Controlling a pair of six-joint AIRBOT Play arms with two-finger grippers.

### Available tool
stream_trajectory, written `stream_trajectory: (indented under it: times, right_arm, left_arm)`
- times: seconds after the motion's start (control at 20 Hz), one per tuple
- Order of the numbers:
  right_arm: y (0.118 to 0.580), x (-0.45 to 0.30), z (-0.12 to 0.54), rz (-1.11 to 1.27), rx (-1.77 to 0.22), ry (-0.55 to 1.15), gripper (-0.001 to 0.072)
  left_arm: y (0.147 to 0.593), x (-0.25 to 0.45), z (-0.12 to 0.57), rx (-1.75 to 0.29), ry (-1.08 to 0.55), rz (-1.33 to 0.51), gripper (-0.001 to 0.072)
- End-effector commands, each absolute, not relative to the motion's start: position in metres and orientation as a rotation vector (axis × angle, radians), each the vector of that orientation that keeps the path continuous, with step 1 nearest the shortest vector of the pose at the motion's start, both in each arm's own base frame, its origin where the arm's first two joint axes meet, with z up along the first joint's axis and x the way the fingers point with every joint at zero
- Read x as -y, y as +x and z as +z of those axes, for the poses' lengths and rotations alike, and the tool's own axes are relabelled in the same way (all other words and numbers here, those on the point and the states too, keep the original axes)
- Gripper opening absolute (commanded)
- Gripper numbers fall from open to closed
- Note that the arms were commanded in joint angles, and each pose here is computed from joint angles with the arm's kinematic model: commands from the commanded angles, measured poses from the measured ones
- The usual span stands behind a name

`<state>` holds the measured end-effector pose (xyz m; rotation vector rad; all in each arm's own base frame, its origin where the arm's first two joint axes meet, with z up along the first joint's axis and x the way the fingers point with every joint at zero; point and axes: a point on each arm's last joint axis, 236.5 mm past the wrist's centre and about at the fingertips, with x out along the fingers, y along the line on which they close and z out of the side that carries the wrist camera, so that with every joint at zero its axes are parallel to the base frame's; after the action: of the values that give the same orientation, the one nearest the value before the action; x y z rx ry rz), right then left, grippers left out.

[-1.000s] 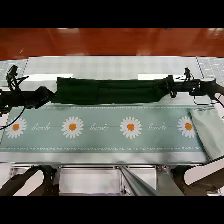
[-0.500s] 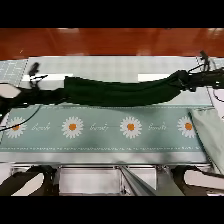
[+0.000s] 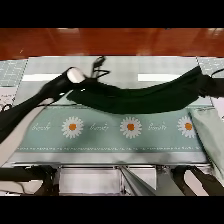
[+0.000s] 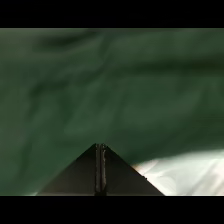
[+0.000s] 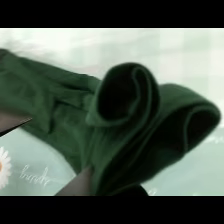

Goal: Fold the shirts.

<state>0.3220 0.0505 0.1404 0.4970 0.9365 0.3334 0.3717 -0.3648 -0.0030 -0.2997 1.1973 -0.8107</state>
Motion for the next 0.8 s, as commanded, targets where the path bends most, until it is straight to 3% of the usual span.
stream_trajectory:
  times: [0.0, 0.4, 0.55, 0.75]
  right_arm:
    - [0.287, -0.063, 0.16, 0.341, -0.903, 0.486, 0.0023]
    - [0.281, -0.067, 0.172, 0.342, -0.864, 0.483, 0.0023]
    - [0.281, -0.068, 0.172, 0.34, -0.865, 0.49, 0.0023]
    - [0.282, -0.076, 0.177, 0.376, -0.854, 0.52, 0.0023]
  left_arm:
    - [0.357, 0.441, -0.015, -1.291, -0.28, -0.918, 0.002]
    - [0.228, 0.536, -0.058, -1.502, -0.168, -1.129, 0.0021]
    - [0.253, 0.526, -0.053, -1.483, -0.203, -1.095, 0.0021]
    - [0.343, 0.449, -0.015, -1.446, -0.327, -0.98, 0.0021]
